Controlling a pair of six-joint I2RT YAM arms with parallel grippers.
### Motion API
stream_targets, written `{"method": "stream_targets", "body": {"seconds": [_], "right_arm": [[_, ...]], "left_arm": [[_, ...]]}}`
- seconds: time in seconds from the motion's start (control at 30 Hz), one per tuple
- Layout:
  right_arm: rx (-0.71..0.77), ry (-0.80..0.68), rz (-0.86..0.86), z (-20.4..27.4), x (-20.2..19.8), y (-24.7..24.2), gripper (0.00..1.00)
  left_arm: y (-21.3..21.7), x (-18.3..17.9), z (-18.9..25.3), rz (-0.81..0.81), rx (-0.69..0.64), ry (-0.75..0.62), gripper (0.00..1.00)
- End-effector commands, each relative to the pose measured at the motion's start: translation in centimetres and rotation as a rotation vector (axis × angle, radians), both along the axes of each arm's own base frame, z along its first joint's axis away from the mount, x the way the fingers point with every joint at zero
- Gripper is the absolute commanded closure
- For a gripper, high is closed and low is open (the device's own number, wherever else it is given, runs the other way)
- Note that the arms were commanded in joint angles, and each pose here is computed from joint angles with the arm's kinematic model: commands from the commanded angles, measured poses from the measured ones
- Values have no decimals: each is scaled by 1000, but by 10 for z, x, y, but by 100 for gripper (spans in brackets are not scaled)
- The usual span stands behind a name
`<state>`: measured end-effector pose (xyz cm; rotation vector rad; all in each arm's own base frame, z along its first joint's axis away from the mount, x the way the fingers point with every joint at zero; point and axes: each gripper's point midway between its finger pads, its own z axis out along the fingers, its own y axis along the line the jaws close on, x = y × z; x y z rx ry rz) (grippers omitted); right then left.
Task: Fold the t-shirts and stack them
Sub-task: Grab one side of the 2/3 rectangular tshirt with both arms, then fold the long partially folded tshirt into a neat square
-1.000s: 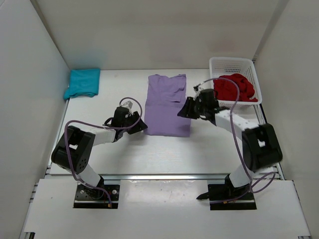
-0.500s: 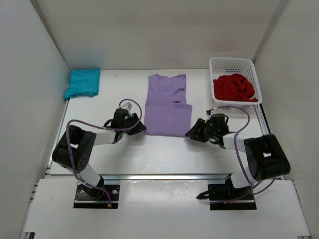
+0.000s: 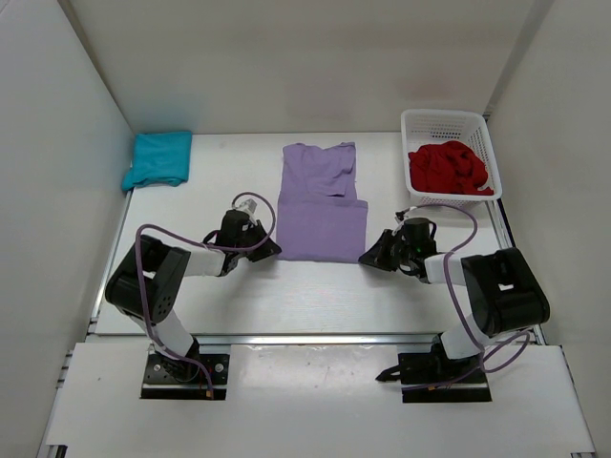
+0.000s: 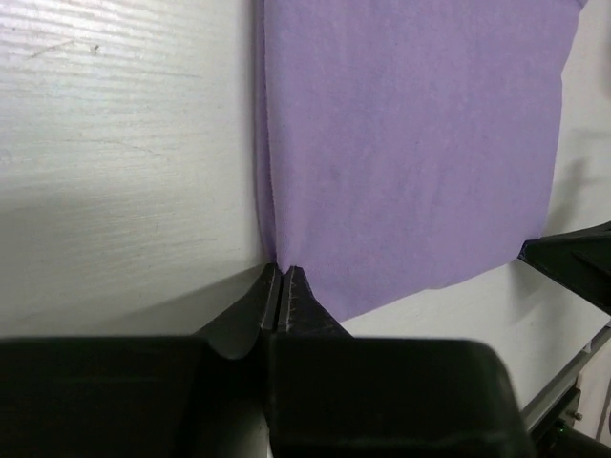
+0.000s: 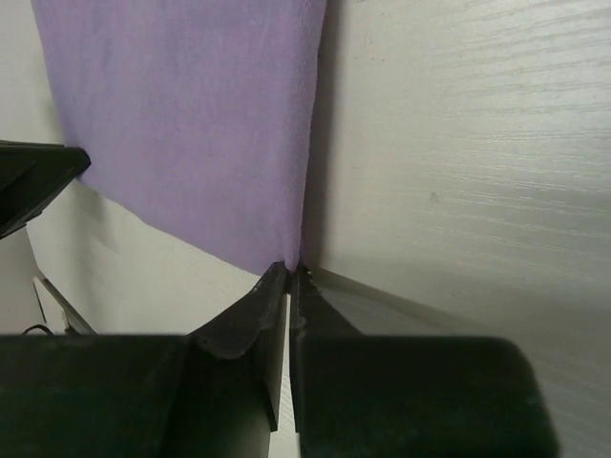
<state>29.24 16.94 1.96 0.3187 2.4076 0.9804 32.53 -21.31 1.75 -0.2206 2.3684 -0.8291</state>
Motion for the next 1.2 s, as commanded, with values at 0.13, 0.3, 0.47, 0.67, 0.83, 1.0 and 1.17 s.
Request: {"method": "stream_targets", "body": {"seconds": [0.13, 0.3, 0.47, 0.67, 0.83, 1.0, 1.17], "right_arm": [[-36, -48, 10, 15, -23, -1, 100], [-55, -10, 90, 9, -97, 13, 100], [-88, -32, 124, 26, -141, 22, 100], [-33, -230, 146, 120, -69, 30, 100], [-101, -271, 167, 152, 32, 42, 100], [-78, -276, 191, 176, 136, 65, 100], [-64, -163, 185, 135, 209, 58, 100]], "left_arm": [[15, -50, 0, -28, 11, 67, 100], [33, -122, -1, -79, 43, 67, 100], [38, -170, 19, -64, -46, 60, 100], [42, -112, 121, -32, -138, -127, 100], [44, -25, 177, 45, -153, -244, 100], [53, 64, 140, 130, -130, -116, 100], [66, 146, 130, 217, -100, -98, 100]]}}
